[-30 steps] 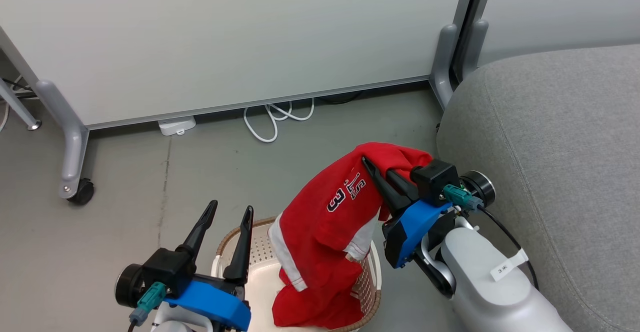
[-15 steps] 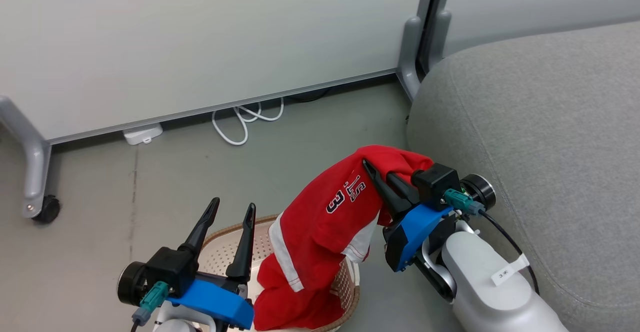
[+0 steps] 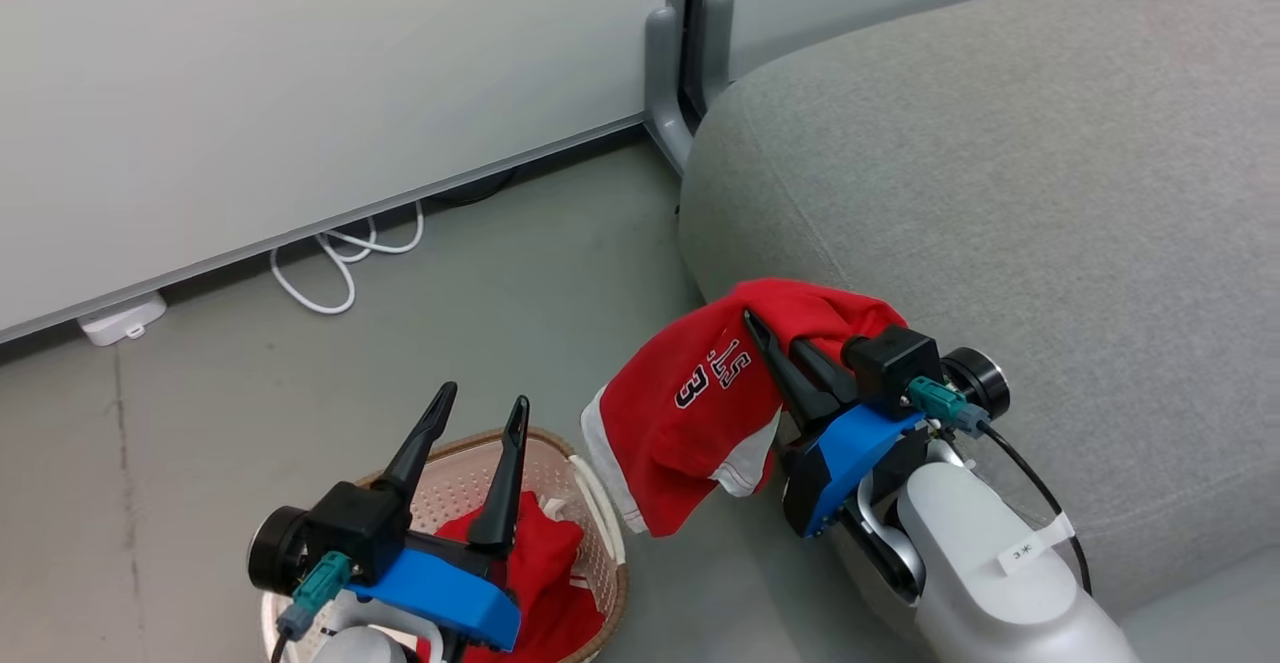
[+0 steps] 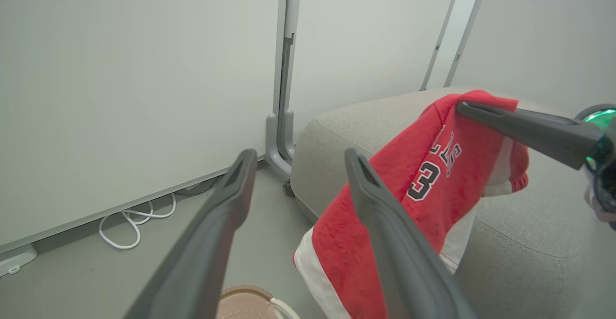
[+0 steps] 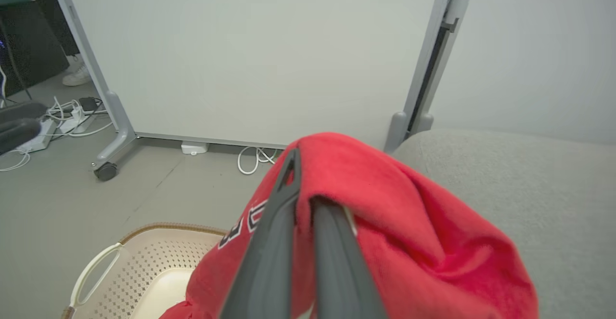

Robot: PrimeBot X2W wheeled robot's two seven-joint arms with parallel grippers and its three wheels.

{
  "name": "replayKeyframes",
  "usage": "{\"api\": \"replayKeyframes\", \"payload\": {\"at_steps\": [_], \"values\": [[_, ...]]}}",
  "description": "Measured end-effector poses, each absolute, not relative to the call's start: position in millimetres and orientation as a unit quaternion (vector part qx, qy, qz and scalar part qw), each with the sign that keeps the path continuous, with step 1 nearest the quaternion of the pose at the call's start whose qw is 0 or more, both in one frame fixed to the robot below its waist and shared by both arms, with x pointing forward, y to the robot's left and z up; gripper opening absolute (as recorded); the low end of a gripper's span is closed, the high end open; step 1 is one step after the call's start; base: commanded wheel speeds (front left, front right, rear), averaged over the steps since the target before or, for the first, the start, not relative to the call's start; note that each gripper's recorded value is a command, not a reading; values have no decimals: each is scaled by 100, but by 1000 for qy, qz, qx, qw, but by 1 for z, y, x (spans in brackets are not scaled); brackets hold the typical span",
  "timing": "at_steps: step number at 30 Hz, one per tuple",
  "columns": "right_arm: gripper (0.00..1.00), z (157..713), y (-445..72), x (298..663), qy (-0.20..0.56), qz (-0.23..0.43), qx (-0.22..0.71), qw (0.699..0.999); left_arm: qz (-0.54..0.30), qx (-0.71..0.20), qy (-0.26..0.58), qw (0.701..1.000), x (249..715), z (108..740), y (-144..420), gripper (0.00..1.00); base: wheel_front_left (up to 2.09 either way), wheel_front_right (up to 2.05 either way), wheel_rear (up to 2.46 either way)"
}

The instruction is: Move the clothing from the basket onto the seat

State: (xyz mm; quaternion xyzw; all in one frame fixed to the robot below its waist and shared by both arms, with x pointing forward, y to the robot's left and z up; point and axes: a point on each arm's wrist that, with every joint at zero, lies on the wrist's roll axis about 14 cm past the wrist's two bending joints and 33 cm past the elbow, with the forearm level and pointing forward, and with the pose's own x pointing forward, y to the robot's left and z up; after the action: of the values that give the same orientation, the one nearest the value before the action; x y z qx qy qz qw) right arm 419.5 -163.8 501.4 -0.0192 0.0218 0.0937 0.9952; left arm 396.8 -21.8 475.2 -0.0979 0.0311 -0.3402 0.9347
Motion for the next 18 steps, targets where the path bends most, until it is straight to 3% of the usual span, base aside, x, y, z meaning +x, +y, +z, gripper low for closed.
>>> {"api": "replayKeyframes", "payload": {"at_steps": [18], "values": [[0,494,-220,385,32,9,-12,999,-422,-102,45,900,392,468,-80,100,0,0,0]]}}
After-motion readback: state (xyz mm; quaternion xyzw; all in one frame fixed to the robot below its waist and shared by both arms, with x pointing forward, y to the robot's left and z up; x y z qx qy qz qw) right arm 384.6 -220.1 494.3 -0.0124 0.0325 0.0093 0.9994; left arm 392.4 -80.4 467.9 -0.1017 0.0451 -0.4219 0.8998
